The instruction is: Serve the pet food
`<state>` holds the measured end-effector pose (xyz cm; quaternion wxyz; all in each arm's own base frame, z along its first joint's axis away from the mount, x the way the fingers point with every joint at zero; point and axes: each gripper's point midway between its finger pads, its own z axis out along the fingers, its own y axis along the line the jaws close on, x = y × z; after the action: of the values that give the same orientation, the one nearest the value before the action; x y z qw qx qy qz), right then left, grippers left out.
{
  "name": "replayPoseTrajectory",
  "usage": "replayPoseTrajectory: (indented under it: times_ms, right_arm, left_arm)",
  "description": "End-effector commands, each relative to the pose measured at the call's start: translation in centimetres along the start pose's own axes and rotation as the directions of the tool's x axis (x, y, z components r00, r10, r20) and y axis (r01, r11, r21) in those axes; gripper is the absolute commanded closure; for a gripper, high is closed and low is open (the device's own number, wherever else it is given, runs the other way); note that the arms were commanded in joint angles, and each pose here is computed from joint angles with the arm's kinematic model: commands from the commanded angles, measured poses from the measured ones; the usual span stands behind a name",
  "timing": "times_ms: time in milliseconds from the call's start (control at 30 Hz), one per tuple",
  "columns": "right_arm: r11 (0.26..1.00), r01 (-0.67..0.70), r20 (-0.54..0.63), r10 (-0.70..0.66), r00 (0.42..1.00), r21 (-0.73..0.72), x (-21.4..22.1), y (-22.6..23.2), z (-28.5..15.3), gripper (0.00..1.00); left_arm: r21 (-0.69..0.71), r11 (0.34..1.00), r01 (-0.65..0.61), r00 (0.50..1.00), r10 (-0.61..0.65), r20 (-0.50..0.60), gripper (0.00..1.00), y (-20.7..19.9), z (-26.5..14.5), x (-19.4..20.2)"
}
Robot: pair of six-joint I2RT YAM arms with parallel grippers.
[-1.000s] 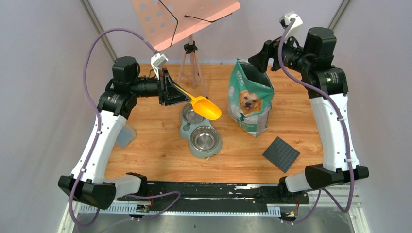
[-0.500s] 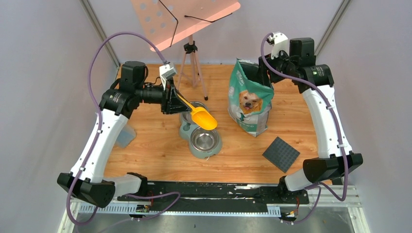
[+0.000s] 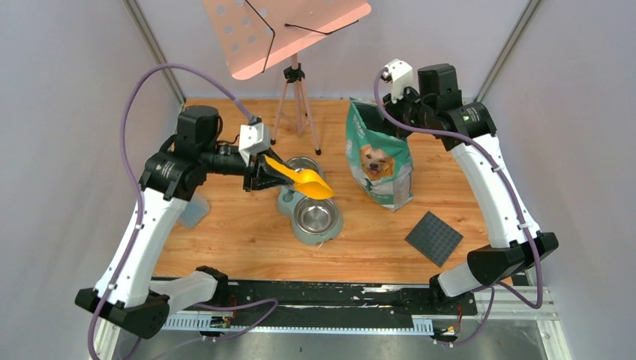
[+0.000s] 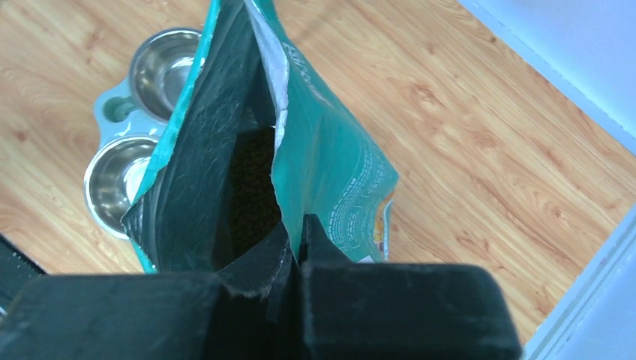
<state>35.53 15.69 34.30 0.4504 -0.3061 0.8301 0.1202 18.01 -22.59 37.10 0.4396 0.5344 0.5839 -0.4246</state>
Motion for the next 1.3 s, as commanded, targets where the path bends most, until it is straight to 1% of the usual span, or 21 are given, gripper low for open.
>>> replayPoseTrajectory:
  times_ms: [0, 100, 167, 200, 233, 300, 333, 367, 400, 433, 567, 667, 833, 933, 1000, 1033, 1067, 1100, 1167, 1233, 1267]
  right_arm:
    - [0.998, 0.047, 0.106, -0.043, 0.993, -0.033, -2.9, 2.0, -0.7, 1.0]
    - [0.999, 0.031, 0.113, -0.027, 0.993, -0.032, -3.2, 2.0, -0.8, 1.0]
    - [0.998, 0.025, 0.13, -0.018, 0.991, -0.055, -3.6, 2.6, -1.2, 1.0]
    - [0.998, 0.021, 0.137, -0.012, 0.991, -0.065, -3.7, 2.9, -1.3, 1.0]
    - [0.997, 0.022, 0.141, -0.012, 0.99, -0.072, -3.8, 3.2, -1.4, 1.0]
    - [0.996, 0.036, 0.137, -0.024, 0.99, -0.083, -3.6, 4.0, -1.3, 1.0]
    - [0.995, 0.045, 0.135, -0.033, 0.99, -0.091, -3.5, 4.4, -1.2, 1.0]
    - [0.993, 0.054, 0.133, -0.04, 0.99, -0.103, -3.4, 4.9, -1.1, 1.0]
    - [0.992, 0.059, 0.132, -0.044, 0.99, -0.112, -3.3, 5.4, -1.1, 1.0]
    - [0.991, 0.061, 0.129, -0.045, 0.991, -0.122, -3.3, 5.9, -1.0, 1.0]
    - [0.985, 0.062, 0.121, -0.043, 0.992, -0.159, -3.2, 7.7, -1.0, 1.0]
    - [0.98, 0.033, 0.084, -0.017, 0.996, -0.197, -2.3, 9.2, -1.0, 1.0]
    - [0.972, 0.033, 0.043, -0.023, 0.999, -0.234, -0.8, 11.2, -0.5, 1.0]
    - [0.971, 0.033, 0.048, -0.022, 0.999, -0.238, -1.4, 11.7, -0.2, 1.0]
    - [0.982, 0.03, 0.068, -0.018, 0.998, -0.185, -2.5, 10.9, 0.0, 1.0]
    - [0.989, 0.027, 0.084, -0.015, 0.996, -0.143, -3.2, 10.2, 0.0, 1.0]
    - [0.995, 0.027, 0.105, -0.016, 0.994, -0.099, -4.1, 9.4, -0.1, 1.0]
    - [0.998, 0.029, 0.124, -0.021, 0.992, -0.061, -4.8, 8.7, -0.2, 1.0]
    - [0.999, 0.038, 0.159, -0.036, 0.987, -0.013, -6.0, 7.7, -0.5, 1.0]
    - [0.998, 0.055, 0.177, -0.055, 0.983, 0.0, -6.6, 7.6, -0.6, 1.0]
    - [0.997, 0.071, 0.182, -0.069, 0.981, -0.004, -6.8, 7.9, -0.5, 1.0]
  left_arm:
    - [-0.015, 0.956, -0.293, 0.952, 0.293, 0.084, 1.0, -1.6, -0.5, -3.1]
    - [-0.021, 0.956, -0.293, 0.954, 0.294, 0.06, 1.0, -1.5, -0.4, -2.7]
    - [-0.047, 0.961, -0.273, 0.959, 0.276, 0.068, 1.0, -1.0, -0.5, -3.7]
    - [-0.081, 0.972, -0.219, 0.971, 0.225, 0.08, 1.0, -0.2, -0.4, -4.4]
    - [-0.108, 0.975, -0.195, 0.974, 0.206, 0.096, 1.0, 0.2, -0.5, -5.3]
    - [-0.162, 0.984, -0.068, 0.984, 0.093, 0.153, 1.0, 1.4, -0.5, -7.1]
    - [-0.199, 0.978, -0.069, 0.977, 0.106, 0.184, 1.0, 2.1, -0.6, -8.3]
    - [-0.201, 0.979, -0.02, 0.976, 0.063, 0.211, 1.0, 2.4, -0.6, -9.2]
    - [-0.21, 0.978, -0.012, 0.97, 0.062, 0.233, 1.0, 2.7, -0.6, -10.0]
    - [-0.203, 0.979, 0.027, 0.968, 0.026, 0.251, 1.0, 3.0, -0.5, -10.7]
    - [-0.214, 0.976, 0.048, 0.961, 0.014, 0.278, 1.0, 3.9, -0.4, -12.1]
    - [-0.269, 0.961, 0.06, 0.96, 0.018, 0.279, 1.0, 4.6, -0.9, -12.2]
    - [-0.311, 0.947, 0.085, 0.954, 0.013, 0.298, 1.0, 5.2, -1.3, -12.3]
    - [-0.294, 0.952, 0.082, 0.959, 0.005, 0.284, 1.0, 5.7, -0.5, -11.5]
    - [-0.263, 0.961, 0.09, 0.971, -0.025, 0.239, 1.0, 6.0, 0.2, -10.4]
    - [-0.245, 0.962, 0.116, 0.978, -0.069, 0.195, 1.0, 6.5, 0.9, -8.9]
    - [-0.242, 0.964, 0.107, 0.982, -0.065, 0.176, 1.0, 6.9, 1.2, -8.6]
    - [-0.235, 0.964, 0.125, 0.983, -0.089, 0.158, 1.0, 6.7, 1.3, -8.0]
    - [-0.239, 0.966, 0.099, 0.988, -0.067, 0.14, 1.0, 6.8, 1.4, -7.5]
    - [-0.251, 0.964, 0.086, 0.99, -0.053, 0.133, 1.0, 7.0, 1.4, -7.1]
    - [-0.254, 0.962, 0.098, 0.99, -0.068, 0.127, 1.0, 7.4, 1.6, -6.6]
